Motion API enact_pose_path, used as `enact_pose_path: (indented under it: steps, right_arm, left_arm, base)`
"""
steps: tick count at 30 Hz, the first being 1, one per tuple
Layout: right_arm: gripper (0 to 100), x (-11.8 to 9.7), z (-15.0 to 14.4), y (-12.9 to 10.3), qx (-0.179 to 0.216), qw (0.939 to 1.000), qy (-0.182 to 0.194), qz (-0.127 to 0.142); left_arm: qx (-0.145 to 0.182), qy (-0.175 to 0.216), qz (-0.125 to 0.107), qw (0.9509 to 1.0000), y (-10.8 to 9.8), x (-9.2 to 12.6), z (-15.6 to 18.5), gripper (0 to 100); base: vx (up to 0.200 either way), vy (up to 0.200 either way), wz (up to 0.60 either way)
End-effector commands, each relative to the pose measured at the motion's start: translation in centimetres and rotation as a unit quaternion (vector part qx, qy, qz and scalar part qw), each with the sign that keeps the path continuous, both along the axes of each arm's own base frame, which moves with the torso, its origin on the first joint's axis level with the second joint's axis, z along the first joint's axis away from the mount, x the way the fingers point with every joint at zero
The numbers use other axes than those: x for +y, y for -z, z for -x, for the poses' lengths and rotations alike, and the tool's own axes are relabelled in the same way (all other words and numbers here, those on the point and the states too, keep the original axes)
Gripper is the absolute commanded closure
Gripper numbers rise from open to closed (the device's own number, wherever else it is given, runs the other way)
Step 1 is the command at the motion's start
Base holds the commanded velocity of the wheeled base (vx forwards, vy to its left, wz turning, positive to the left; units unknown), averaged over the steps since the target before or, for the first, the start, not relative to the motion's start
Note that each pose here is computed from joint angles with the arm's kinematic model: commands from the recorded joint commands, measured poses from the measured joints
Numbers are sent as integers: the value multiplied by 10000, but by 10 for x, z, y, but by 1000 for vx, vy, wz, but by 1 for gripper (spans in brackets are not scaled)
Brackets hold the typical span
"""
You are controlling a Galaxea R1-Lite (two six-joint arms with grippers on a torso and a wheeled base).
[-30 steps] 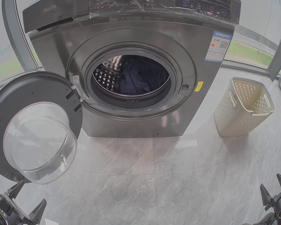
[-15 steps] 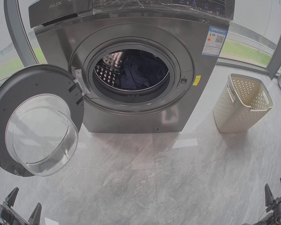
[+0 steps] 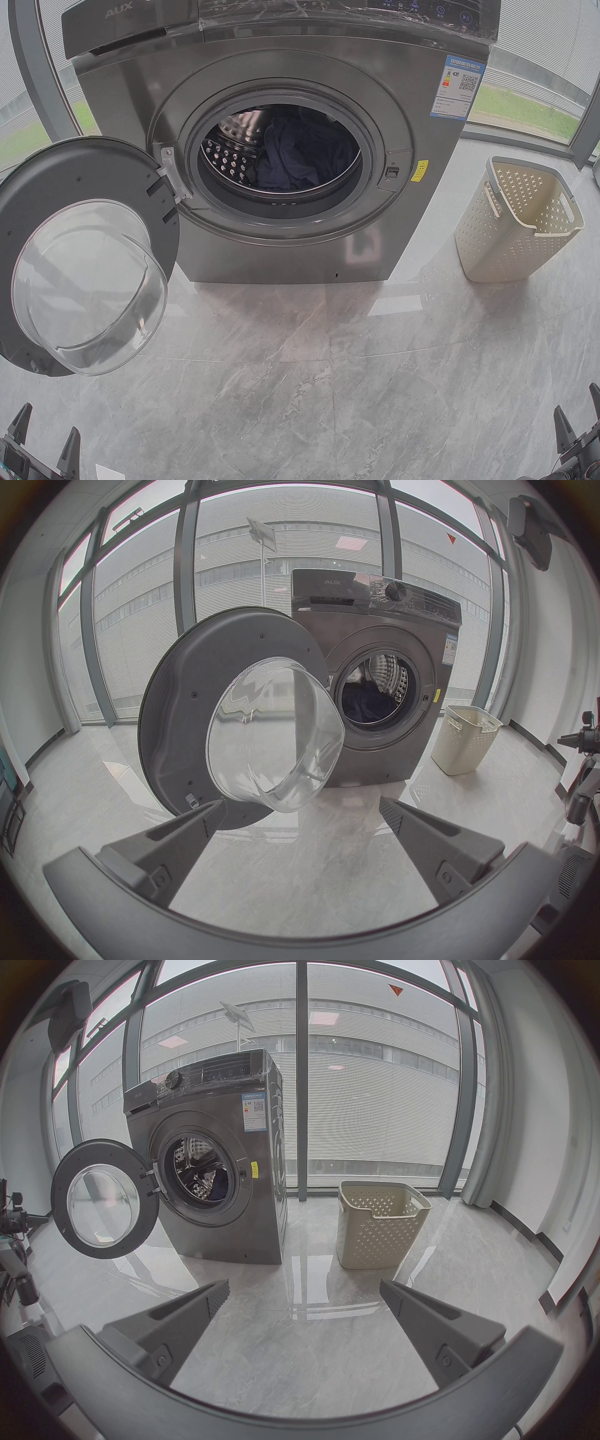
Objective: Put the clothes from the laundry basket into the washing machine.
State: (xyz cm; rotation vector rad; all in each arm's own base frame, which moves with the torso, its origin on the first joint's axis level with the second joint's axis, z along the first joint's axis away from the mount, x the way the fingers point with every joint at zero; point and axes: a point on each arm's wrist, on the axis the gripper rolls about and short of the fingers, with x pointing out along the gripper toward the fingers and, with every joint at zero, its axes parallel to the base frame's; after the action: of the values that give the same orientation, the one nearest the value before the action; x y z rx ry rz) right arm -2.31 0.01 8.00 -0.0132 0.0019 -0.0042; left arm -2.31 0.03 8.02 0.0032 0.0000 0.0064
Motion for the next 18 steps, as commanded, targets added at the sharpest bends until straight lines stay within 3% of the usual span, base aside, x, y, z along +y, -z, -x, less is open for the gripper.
enact_pose_path:
  steps: [1,6,16,18]
  right_arm:
    - [0,0,-1,4,44,10000,9,-5]
    - [0,0,-1,4,44,10000,9,-12]
    - [0,0,-1,4,44,10000,17,-28]
    - [0,0,-1,4,44,10000,25,-35]
  left_arm:
    - [23,-6,8,10000,5,0,0,0]
    - [22,-22,161,9999,5,0,0,0]
    - [29,-38,207,9998,5,0,0,0]
    - [28,-53,223,9997,5,0,0,0]
  base:
    - [0,200,0]
    - [0,200,0]
    - [0,200,0]
    - [0,0,0]
